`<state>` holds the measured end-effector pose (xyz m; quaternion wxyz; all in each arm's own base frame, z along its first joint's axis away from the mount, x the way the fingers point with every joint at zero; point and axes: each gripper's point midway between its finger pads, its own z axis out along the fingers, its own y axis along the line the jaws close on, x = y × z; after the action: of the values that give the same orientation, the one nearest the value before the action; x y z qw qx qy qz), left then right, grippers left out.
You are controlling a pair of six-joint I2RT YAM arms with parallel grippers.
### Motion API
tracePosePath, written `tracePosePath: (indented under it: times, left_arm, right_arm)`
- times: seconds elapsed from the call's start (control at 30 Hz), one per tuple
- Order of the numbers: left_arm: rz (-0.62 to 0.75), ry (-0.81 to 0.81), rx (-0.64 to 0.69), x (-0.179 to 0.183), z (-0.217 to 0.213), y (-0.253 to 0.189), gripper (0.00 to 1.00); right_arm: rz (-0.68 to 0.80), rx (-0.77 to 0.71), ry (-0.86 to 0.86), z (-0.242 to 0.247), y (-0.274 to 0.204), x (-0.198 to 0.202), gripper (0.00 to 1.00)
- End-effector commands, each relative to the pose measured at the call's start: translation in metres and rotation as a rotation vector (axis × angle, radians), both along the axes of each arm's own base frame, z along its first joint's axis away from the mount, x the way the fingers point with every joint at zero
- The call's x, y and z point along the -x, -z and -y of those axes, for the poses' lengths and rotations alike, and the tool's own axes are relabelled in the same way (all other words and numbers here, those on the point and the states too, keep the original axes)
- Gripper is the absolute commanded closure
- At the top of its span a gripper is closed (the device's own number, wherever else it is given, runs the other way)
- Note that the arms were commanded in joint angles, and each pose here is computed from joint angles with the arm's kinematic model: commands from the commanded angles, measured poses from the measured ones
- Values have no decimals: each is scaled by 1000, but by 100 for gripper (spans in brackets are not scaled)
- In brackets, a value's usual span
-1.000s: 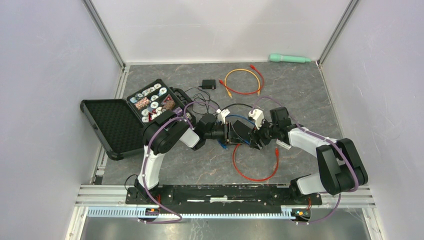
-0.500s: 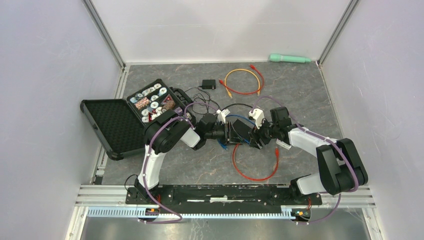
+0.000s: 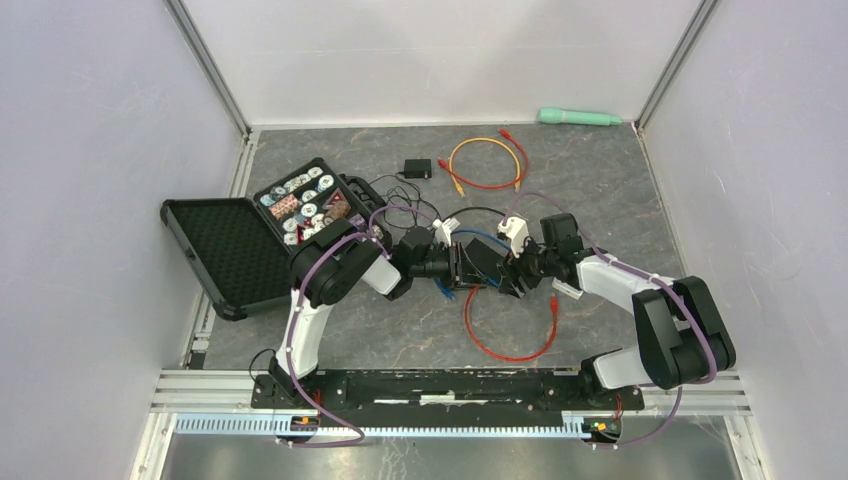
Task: Pull the plug from the switch port
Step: Pull the connector from the switch port.
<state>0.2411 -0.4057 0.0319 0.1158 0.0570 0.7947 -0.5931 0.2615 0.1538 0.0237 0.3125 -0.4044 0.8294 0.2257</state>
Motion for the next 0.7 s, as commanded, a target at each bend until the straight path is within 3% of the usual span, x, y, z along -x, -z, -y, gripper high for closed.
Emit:
tracePosePath:
  times: [0.0, 0.07, 0.23, 0.33, 0.67]
  left_arm:
    - [12, -28, 45, -11, 5, -11, 67]
    - [10, -29, 45, -11, 5, -11, 69]
    - [-3, -21, 45, -11, 6, -7, 90]
    - [-11, -20, 45, -10, 6, -6, 97]
    - [-75, -53, 51, -9, 5, -9, 98]
  right_arm:
    - [45, -51, -19, -10, -12, -12, 100]
    - [39, -51, -20, -10, -10, -11, 100]
    - [46, -42, -10, -8, -10, -14, 100]
    - [55, -38, -2, -8, -12, -15, 100]
    - [106, -84, 133, -9, -28, -40, 100]
